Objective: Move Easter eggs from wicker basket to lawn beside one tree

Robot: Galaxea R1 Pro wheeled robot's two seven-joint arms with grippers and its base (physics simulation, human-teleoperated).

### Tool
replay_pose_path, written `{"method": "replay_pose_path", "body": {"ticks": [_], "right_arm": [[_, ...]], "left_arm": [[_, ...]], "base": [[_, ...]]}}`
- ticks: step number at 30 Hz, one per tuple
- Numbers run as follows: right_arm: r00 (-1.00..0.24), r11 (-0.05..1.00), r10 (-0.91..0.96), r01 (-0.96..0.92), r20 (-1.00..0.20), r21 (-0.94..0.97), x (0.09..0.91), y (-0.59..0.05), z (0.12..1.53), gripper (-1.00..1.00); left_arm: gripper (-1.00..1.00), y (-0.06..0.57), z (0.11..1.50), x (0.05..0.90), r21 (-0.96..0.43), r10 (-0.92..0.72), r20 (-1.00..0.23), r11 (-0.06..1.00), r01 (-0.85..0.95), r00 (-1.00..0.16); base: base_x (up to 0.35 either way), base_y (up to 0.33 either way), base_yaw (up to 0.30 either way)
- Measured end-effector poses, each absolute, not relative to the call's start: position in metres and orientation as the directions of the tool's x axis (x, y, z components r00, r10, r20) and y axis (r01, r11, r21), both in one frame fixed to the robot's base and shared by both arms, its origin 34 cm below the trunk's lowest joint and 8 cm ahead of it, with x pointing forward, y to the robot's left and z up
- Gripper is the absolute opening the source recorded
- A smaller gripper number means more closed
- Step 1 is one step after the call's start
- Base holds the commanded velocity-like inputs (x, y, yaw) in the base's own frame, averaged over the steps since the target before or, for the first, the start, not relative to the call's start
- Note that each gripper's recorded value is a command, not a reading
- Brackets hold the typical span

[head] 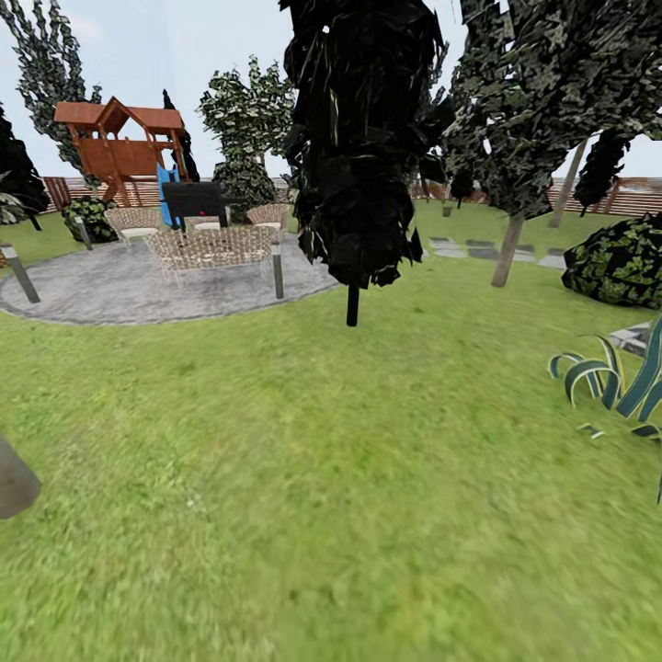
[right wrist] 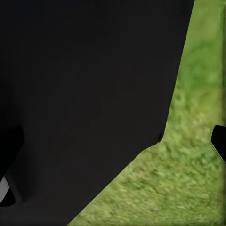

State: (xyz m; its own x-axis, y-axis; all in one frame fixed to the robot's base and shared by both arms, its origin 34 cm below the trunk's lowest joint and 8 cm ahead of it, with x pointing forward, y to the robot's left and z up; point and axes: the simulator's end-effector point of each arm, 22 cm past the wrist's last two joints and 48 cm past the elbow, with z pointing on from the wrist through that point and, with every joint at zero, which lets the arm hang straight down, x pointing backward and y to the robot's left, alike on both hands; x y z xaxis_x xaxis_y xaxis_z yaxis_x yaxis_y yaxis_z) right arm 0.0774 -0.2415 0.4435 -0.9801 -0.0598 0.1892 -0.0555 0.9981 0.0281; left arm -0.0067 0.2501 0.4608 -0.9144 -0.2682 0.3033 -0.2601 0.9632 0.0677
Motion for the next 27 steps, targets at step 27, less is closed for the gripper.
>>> {"method": "replay_pose_path", "body": {"ticks": [27], "right_arm": [[-0.980, 0.998, -0.060, -0.055, 0.188, 0.030, 0.0778, -0.2401, 0.4434, 1.00]], "left_arm": [[1.00, 0.2496, 0.4608, -0.0067, 0.067, -0.268, 0.304, 0.963, -0.260, -0.914]], "base": [[0.332, 0.000, 0.000]]}}
